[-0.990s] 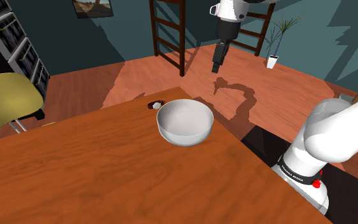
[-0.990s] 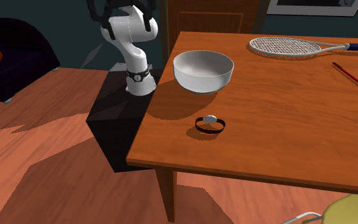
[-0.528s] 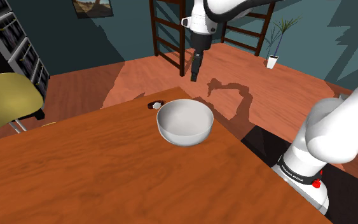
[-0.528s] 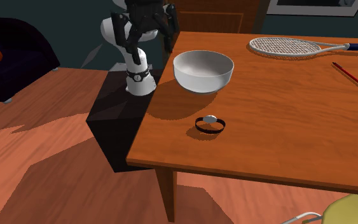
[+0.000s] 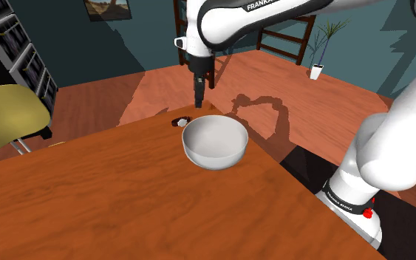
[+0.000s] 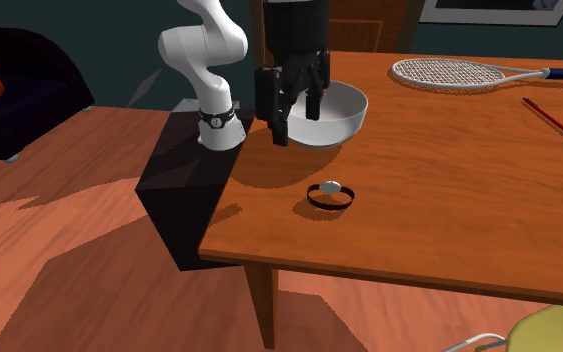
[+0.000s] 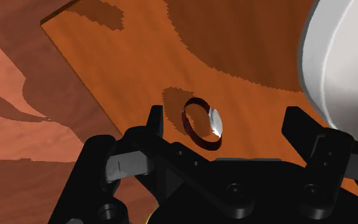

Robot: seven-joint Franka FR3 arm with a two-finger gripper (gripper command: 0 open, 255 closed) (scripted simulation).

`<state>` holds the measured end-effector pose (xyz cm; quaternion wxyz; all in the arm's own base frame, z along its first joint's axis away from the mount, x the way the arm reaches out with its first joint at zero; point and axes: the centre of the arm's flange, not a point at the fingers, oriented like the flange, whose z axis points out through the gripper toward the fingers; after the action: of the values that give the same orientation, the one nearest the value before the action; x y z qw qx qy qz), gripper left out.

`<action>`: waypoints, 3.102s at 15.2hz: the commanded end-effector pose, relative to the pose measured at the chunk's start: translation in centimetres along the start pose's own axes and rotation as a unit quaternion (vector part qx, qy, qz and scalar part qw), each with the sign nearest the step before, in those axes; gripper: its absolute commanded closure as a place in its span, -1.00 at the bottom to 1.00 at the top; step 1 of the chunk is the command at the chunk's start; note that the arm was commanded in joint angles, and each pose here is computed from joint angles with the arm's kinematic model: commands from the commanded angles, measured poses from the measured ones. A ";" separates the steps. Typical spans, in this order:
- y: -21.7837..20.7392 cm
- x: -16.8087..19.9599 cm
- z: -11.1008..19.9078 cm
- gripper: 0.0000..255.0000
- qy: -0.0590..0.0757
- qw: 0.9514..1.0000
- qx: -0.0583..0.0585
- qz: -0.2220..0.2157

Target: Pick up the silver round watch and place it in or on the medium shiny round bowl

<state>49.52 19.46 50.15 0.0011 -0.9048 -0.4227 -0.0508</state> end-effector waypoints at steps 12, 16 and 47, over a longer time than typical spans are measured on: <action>-2.8 8.1 7.2 -1.00 -0.001 0.993 -0.016 -0.117; -2.7 8.1 8.6 -1.00 -0.001 0.993 -0.016 -0.117; -2.4 8.9 0.7 1.00 -0.001 0.993 -0.016 -0.117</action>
<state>53.44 27.78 49.69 -0.0200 -0.8490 -0.5249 -0.0568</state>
